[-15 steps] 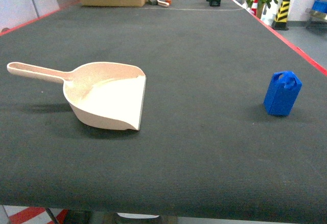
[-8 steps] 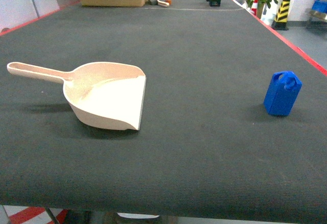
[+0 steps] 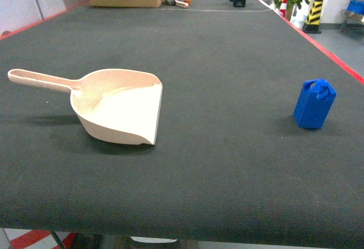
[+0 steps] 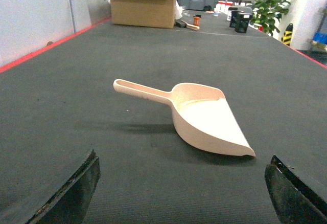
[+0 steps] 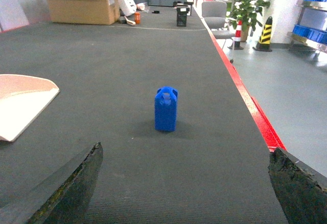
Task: Place part in tray to right shelf
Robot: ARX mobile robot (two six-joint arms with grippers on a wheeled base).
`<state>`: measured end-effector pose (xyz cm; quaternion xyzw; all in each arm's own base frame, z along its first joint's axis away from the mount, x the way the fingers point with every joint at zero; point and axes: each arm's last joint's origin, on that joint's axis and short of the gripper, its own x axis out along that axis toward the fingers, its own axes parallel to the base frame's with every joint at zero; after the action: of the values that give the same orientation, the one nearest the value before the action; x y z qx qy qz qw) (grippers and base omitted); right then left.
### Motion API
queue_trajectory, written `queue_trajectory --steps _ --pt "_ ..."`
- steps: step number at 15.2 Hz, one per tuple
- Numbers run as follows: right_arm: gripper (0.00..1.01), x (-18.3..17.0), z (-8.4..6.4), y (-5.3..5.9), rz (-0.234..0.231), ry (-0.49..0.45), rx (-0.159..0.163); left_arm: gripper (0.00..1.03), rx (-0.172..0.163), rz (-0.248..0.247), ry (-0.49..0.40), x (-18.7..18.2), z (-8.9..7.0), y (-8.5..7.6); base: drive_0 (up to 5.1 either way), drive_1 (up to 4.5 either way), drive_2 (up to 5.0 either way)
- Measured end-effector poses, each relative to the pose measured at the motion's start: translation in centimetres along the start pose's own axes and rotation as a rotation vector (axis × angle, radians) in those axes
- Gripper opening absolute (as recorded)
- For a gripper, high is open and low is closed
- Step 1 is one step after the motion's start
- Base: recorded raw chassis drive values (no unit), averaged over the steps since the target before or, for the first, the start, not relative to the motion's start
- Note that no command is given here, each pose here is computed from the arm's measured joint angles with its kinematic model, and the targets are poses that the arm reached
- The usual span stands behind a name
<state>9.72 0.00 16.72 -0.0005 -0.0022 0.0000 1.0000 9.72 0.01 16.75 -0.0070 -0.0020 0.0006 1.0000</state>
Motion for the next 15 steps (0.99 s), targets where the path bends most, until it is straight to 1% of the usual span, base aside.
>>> queue_trajectory --steps 15 --pt "0.98 0.0 0.0 0.0 0.0 0.0 0.0 0.98 0.0 0.0 0.0 0.0 0.0 0.0 0.0 0.0 0.0"
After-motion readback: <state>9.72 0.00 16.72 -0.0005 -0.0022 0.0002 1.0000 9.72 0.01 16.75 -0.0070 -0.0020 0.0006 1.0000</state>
